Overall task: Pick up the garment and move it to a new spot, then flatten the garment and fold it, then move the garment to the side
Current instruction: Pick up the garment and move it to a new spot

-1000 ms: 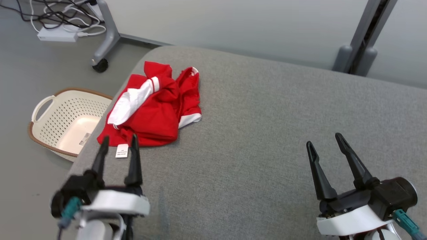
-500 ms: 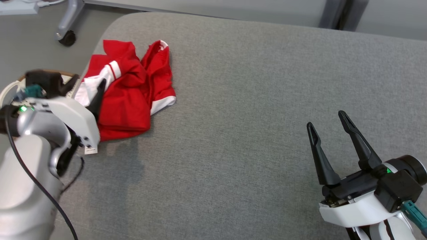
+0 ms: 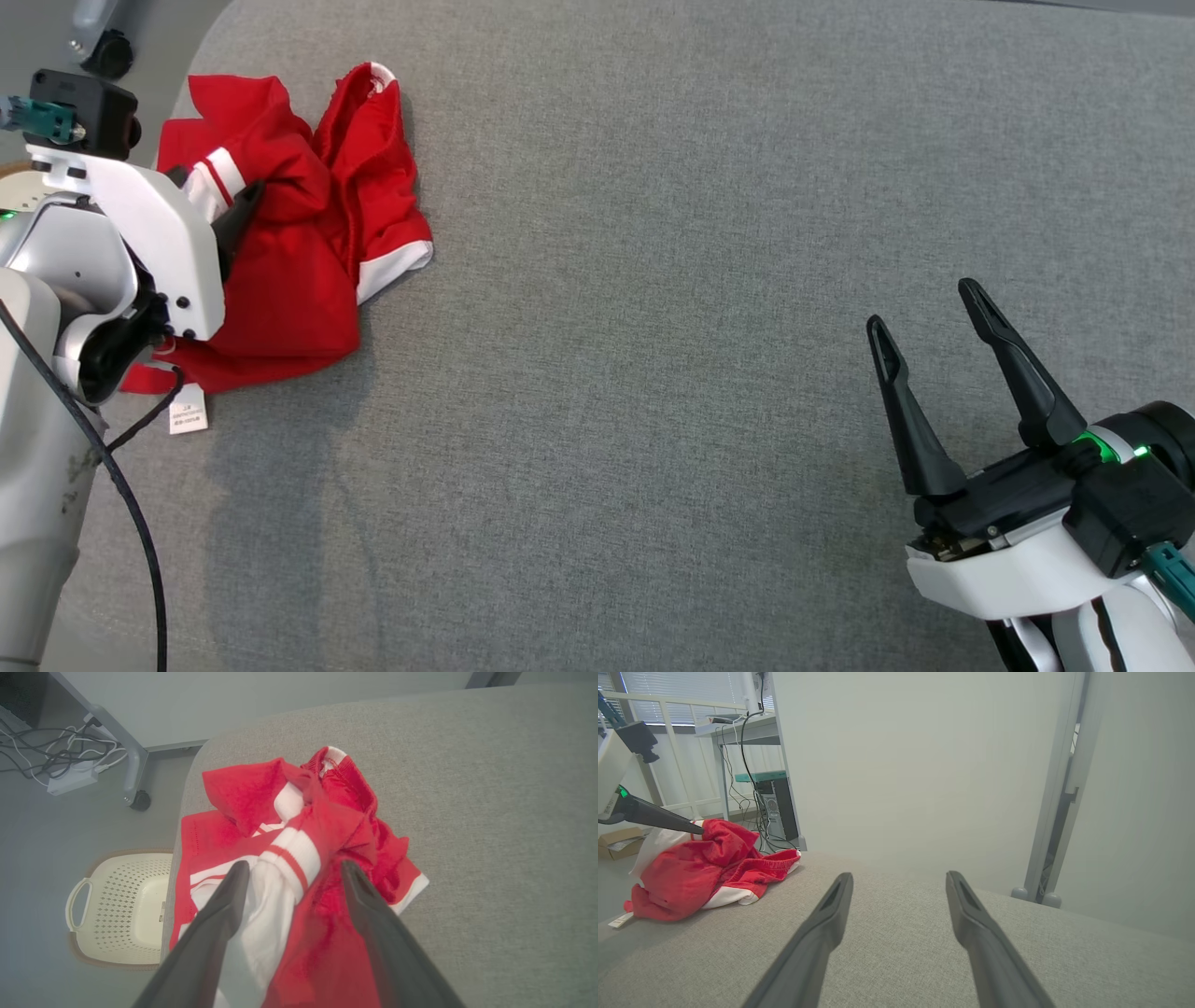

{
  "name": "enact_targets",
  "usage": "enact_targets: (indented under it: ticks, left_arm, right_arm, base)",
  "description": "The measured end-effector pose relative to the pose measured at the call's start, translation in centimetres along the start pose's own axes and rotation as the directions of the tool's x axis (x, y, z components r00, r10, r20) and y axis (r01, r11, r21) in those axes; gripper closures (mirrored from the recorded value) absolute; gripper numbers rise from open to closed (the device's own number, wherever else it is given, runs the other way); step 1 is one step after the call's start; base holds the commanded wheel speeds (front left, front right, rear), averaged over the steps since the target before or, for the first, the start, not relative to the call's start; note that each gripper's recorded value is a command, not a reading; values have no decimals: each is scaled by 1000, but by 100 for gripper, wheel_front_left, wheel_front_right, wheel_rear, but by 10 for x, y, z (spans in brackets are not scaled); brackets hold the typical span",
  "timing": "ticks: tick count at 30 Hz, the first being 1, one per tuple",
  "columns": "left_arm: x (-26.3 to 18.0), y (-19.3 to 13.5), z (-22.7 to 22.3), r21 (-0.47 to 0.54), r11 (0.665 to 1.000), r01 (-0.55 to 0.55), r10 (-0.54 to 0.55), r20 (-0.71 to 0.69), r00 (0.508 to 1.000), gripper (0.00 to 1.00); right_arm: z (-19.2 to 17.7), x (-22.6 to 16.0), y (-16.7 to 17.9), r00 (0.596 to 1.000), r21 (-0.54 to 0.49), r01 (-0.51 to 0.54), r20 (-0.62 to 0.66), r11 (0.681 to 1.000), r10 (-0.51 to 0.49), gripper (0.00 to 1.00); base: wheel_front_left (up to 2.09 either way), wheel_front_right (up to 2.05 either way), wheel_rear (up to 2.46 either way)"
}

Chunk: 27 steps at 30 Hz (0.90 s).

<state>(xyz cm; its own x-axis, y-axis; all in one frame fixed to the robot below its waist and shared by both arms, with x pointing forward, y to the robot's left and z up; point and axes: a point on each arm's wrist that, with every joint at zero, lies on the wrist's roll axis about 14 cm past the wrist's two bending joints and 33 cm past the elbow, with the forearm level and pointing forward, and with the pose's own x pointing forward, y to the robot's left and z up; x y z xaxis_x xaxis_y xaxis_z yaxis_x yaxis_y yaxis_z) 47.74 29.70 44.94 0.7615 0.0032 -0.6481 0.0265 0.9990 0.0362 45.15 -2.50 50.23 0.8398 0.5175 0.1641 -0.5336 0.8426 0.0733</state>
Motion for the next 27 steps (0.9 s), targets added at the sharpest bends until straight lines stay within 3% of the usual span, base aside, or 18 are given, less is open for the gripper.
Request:
enact_targets:
  ticks: [6,7,9,18,23,27]
  left_arm:
    - [8,5,-9,-8,1000,-11,11,-50,999,0]
    - [11,2,-9,-19,1000,-4,3,-53,999,26]
    - [12,1,-11,-19,1000,-3,2,-60,998,100]
    - [7,4,1,-22,1000,-12,12,0,1000,100]
    - [-8,13,28,-60,998,-34,42,140,989,100]
    - [-29,16,61,-116,993,-25,59,304,951,100]
  right_arm:
    - [-3,3,-2,1000,2,1,-3,1000,-1,0]
    - [-3,4,-3,1000,2,2,-1,1000,-2,0]
    - [-4,3,-3,1000,2,2,-3,1000,-2,0]
    - [1,3,-1,1000,-3,1,3,1000,-1,0]
    - [9,2,4,1000,-9,-3,18,1000,4,0]
    - [18,-1,9,1000,-12,-2,31,1000,3,0]
  base:
    - [0,0,0]
    - [0,0,0]
    - [0,0,0]
    - [0,0,0]
    - [0,0,0]
    - [0,0,0]
